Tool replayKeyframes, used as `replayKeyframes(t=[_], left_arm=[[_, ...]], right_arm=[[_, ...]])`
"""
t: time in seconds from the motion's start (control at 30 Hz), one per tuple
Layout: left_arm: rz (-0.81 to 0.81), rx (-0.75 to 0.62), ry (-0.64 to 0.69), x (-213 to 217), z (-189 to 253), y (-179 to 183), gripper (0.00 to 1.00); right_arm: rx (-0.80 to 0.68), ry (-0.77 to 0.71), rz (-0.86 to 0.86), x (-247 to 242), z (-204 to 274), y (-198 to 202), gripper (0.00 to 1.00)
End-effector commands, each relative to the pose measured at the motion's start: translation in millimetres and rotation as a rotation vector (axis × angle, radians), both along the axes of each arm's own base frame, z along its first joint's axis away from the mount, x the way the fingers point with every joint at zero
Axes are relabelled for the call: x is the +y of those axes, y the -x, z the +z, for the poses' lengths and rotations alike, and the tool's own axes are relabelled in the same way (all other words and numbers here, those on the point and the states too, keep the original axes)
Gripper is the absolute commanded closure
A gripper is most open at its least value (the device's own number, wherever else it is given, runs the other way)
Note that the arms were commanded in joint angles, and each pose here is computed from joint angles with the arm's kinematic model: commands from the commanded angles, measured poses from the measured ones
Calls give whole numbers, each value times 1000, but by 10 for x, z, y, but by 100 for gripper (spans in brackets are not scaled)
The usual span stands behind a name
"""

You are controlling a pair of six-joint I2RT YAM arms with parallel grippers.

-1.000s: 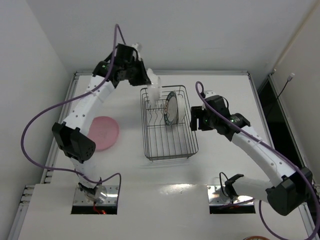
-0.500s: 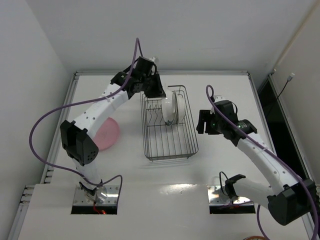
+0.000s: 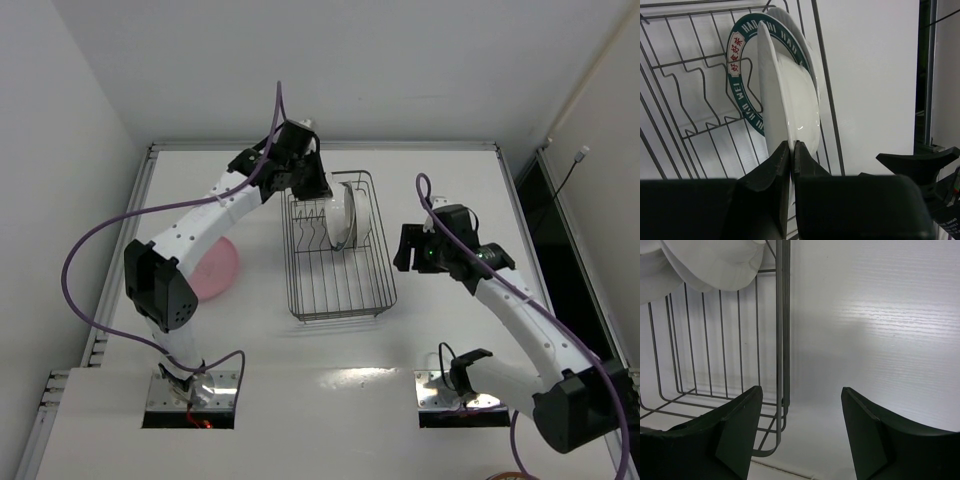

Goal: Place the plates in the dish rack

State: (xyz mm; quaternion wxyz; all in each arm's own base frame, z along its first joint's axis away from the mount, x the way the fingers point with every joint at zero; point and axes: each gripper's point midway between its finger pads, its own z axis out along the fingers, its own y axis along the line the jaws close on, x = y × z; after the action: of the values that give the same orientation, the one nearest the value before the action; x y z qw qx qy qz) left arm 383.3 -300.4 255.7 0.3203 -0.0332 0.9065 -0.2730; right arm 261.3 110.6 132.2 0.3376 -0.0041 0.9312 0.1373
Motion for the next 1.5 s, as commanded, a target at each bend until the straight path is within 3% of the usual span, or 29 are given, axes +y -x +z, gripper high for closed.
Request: replayKeyframes(t=[0.0,0.33,0.93,1.47], left_arm=[[16,-176,120,-113,685,-106,100],[25,-237,130,-156,1032,-117,100],[92,-171,21,-39,537,-210,100],[78,-65,-73,-199,-261,-225,100]], right_arm=[[-52,-35,15,40,121,-72,39],[-32,-43,14,10,29,-87,39],[6,-47,12,-40,-122,-42,39],[25,-51,22,-41,-201,-16,39]])
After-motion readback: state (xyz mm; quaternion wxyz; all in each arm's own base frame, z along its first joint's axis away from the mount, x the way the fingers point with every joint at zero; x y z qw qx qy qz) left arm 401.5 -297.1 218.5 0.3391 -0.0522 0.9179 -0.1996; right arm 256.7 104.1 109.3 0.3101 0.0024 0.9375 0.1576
